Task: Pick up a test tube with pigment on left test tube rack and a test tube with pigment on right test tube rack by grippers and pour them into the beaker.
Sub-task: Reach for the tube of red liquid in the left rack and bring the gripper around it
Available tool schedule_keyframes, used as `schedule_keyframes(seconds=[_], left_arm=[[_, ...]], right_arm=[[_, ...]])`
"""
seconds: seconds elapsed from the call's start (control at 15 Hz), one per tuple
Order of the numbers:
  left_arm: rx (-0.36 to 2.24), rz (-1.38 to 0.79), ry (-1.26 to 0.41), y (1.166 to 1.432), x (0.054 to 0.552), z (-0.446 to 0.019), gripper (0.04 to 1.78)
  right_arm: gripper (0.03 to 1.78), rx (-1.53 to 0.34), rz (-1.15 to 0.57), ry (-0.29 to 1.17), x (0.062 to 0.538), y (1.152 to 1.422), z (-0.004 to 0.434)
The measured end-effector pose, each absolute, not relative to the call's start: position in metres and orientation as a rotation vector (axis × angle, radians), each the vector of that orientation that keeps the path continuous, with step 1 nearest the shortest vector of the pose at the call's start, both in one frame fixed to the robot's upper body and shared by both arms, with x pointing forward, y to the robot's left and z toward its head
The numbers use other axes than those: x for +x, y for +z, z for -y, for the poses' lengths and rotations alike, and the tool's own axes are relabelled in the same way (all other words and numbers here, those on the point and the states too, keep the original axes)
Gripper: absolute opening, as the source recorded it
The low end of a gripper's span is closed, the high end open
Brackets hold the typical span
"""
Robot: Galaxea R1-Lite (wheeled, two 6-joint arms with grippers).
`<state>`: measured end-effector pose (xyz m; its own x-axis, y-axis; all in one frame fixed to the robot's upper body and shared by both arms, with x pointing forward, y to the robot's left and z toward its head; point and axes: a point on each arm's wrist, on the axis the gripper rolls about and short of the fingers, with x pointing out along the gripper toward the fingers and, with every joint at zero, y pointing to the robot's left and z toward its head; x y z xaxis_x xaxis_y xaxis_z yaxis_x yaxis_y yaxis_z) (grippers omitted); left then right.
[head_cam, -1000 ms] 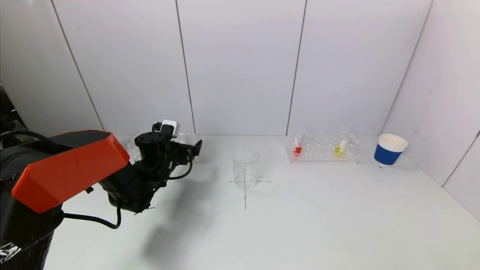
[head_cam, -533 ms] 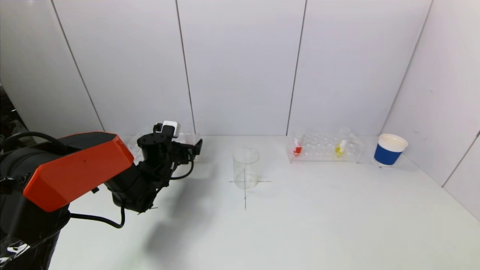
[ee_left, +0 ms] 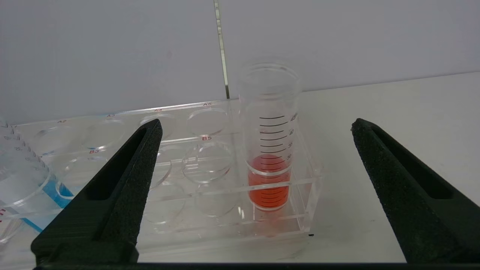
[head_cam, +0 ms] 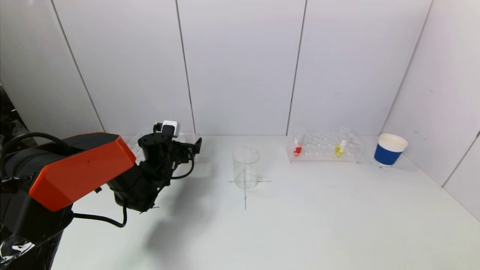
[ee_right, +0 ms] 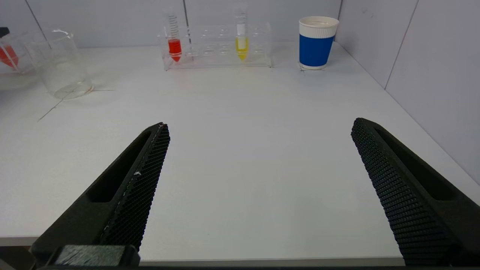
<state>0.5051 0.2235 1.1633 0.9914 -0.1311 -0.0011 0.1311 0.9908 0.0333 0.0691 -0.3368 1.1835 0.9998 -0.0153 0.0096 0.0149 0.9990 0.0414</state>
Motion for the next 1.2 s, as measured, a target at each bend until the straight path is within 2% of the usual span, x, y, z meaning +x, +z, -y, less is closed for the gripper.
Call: schedule_keyframes(seconds=[1.2], left_arm=[[0.047,0.027,-0.131,1.157,0.521,-0.217,1.76]], right_arm=[[1.76,0.041,0.009,-0.016,0.069,1.183,0.337]])
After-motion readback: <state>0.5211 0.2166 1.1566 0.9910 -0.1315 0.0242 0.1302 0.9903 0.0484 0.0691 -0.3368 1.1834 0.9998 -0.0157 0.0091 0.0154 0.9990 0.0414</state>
